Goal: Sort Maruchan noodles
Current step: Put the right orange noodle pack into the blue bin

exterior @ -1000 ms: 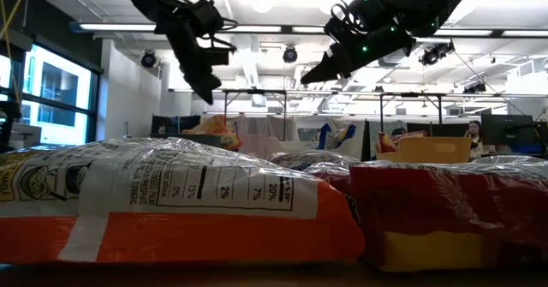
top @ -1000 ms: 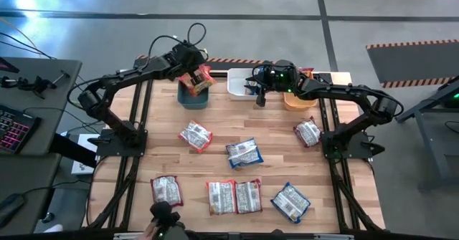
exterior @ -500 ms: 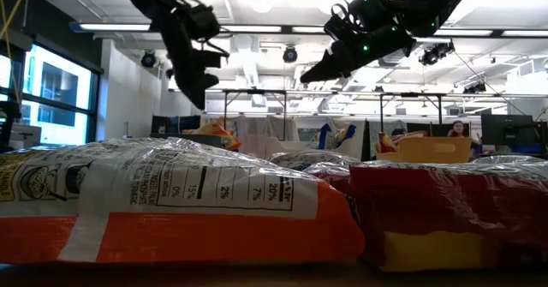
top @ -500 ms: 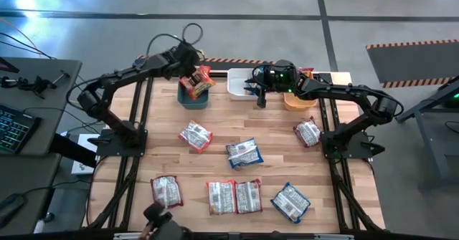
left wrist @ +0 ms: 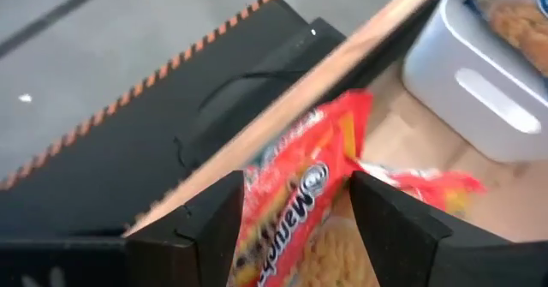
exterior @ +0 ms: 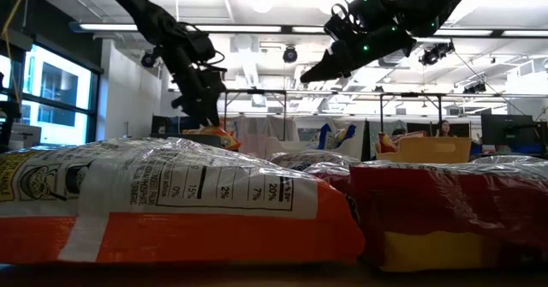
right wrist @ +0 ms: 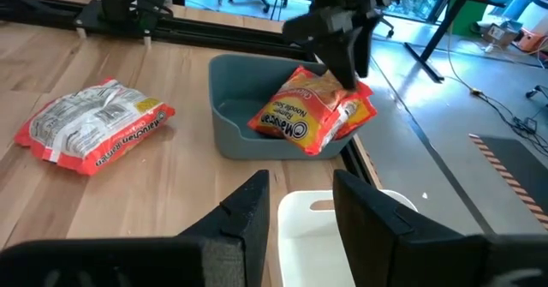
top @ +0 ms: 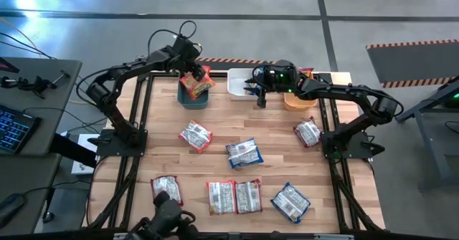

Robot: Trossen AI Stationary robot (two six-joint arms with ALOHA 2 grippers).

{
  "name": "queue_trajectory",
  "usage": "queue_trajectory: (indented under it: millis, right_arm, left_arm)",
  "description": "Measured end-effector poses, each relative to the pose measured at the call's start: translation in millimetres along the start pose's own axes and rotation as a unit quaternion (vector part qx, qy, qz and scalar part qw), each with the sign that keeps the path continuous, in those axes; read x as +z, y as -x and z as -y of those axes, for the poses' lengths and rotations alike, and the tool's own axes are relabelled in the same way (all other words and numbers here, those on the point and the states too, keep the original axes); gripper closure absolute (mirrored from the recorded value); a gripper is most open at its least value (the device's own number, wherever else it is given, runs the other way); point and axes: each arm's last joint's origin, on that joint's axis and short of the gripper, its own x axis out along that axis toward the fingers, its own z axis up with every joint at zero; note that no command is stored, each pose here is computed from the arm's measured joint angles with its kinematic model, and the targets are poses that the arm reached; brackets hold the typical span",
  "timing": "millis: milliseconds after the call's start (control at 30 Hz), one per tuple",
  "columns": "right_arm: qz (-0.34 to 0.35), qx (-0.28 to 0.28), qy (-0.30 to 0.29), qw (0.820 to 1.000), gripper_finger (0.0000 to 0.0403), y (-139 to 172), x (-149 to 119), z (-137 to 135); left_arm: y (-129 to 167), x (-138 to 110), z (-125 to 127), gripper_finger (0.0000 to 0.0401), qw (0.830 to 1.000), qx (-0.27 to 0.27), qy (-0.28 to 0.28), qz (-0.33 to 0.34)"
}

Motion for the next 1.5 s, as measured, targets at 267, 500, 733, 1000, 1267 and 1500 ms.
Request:
queue_trajectory:
  millis: [267,500,733,1000,1267,1500]
  right_arm:
    - [0.0,0.0,0.0,1.0,0.029,0.0,0.0,0.0]
    - [0.0,0.0,0.0,1.0,0.029,0.0,0.0,0.0]
    - [0.0,0.0,0.0,1.0,0.029,0.0,0.0,0.0]
    - [0.0,0.0,0.0,1.0,0.029,0.0,0.1,0.0]
    - [0.001,0.0,0.0,1.0,0.029,0.0,0.1,0.1]
    - [0.004,-0.002,0.001,1.0,0.029,0.0,0.7,0.3]
  left_arm:
    - [-7.7,-2.4,1.8,0.0212,1.0,0.01,-0.011,-0.012]
    - [-7.3,-9.3,3.9,0.0302,0.996,0.001,-0.072,-0.048]
    - [-3.8,-8.4,13.7,0.0394,0.987,0.027,-0.146,-0.054]
    - [22.4,5.0,29.3,0.0401,0.967,0.106,-0.227,-0.055]
    - [48.7,29.5,44.3,0.0401,0.943,0.142,-0.295,-0.055]
    - [53.8,28.9,58.7,0.0401,0.921,0.169,-0.343,-0.077]
